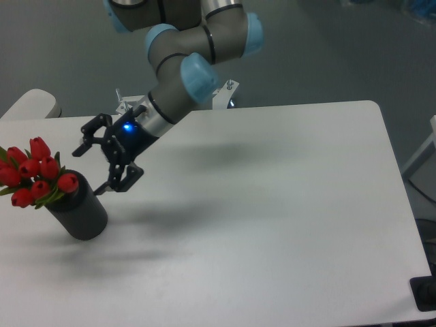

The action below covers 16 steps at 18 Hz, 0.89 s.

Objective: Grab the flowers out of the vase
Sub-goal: 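Lower the open gripper around the tulip stems above the vase rim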

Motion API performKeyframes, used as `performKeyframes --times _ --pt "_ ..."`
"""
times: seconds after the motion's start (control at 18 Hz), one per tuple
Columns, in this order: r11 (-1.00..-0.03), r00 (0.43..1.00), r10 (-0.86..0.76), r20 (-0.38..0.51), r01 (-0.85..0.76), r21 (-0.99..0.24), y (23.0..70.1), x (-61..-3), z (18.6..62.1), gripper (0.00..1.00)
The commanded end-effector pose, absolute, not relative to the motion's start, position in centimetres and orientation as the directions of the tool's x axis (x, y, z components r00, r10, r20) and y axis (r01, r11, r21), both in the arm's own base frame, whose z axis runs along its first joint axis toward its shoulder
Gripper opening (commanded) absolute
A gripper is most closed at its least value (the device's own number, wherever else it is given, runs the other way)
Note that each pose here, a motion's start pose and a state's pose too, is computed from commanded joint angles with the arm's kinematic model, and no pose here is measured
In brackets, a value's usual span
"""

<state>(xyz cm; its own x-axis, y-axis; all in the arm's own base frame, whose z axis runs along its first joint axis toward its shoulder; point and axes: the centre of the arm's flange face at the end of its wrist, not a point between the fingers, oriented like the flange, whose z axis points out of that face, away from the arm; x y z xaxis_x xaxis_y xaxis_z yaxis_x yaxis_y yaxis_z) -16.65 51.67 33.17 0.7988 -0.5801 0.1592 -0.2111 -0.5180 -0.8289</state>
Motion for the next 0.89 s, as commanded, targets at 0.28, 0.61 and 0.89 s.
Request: performKeyframes --times 0.28,0.61,0.89 --pt "-0.541 0.790 -0.579 0.201 -0.188 -0.820 52.8 -15.4 33.1 1.00" --pt "-0.541 0.762 -0.610 0.215 -0.203 -0.816 54.3 -13.4 32.7 1.00" --pt "-0.536 0.745 -0.631 0.217 -0.217 -0.815 55.0 -12.1 32.4 1.00"
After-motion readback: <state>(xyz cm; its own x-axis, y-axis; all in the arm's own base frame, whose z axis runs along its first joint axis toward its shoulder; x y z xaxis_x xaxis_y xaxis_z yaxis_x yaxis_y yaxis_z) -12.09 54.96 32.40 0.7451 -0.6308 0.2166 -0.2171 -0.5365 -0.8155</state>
